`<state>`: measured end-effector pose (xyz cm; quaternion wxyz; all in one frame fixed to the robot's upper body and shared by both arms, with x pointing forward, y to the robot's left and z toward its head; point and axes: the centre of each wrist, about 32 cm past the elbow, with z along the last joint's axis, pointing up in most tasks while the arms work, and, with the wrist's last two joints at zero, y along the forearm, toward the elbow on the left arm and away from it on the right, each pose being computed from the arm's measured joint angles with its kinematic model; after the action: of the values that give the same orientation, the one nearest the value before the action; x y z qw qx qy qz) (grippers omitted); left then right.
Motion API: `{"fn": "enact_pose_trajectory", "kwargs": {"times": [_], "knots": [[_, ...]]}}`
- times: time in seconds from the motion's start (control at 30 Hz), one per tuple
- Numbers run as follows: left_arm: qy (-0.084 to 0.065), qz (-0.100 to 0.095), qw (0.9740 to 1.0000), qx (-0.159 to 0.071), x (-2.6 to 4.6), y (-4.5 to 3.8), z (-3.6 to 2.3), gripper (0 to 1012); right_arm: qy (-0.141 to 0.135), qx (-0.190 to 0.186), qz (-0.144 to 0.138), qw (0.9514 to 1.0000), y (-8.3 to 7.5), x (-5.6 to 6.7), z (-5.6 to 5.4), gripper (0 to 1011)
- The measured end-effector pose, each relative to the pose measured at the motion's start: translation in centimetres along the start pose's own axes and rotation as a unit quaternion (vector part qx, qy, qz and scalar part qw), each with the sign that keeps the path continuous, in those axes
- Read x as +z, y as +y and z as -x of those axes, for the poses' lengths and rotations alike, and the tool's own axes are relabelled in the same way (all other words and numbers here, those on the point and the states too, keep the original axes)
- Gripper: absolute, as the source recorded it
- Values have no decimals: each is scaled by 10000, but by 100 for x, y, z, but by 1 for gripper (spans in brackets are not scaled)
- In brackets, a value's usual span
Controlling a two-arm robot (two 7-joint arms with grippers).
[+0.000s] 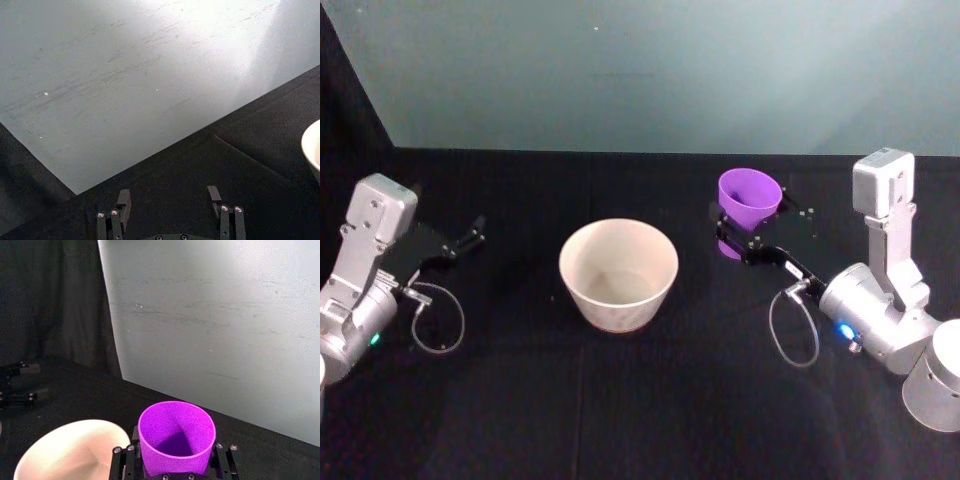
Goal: Pick up the cup and pour the mung beans from the cup into the bowl.
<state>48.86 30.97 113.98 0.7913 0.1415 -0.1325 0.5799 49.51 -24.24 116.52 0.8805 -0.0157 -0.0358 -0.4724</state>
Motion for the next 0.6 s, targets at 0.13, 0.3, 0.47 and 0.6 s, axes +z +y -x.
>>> {"fn": "enact_pose_trajectory", "kwargs": {"times": [0.13, 0.3, 0.47, 0.6], "knots": [[0, 0, 10000, 0, 0, 0, 0, 1000, 0, 0, 0, 10000, 0, 0, 0, 729], [0, 0, 10000, 0, 0, 0, 0, 1000, -26, 2, -7, 10000, 0, 2, -2, 729], [0, 0, 10000, 0, 0, 0, 0, 1000, -223, 25, 8, 9997, 13, 16, -7, 729], [0, 0, 10000, 0, 0, 0, 0, 1000, -522, 65, 75, 9986, 31, 47, 10, 729]]}}
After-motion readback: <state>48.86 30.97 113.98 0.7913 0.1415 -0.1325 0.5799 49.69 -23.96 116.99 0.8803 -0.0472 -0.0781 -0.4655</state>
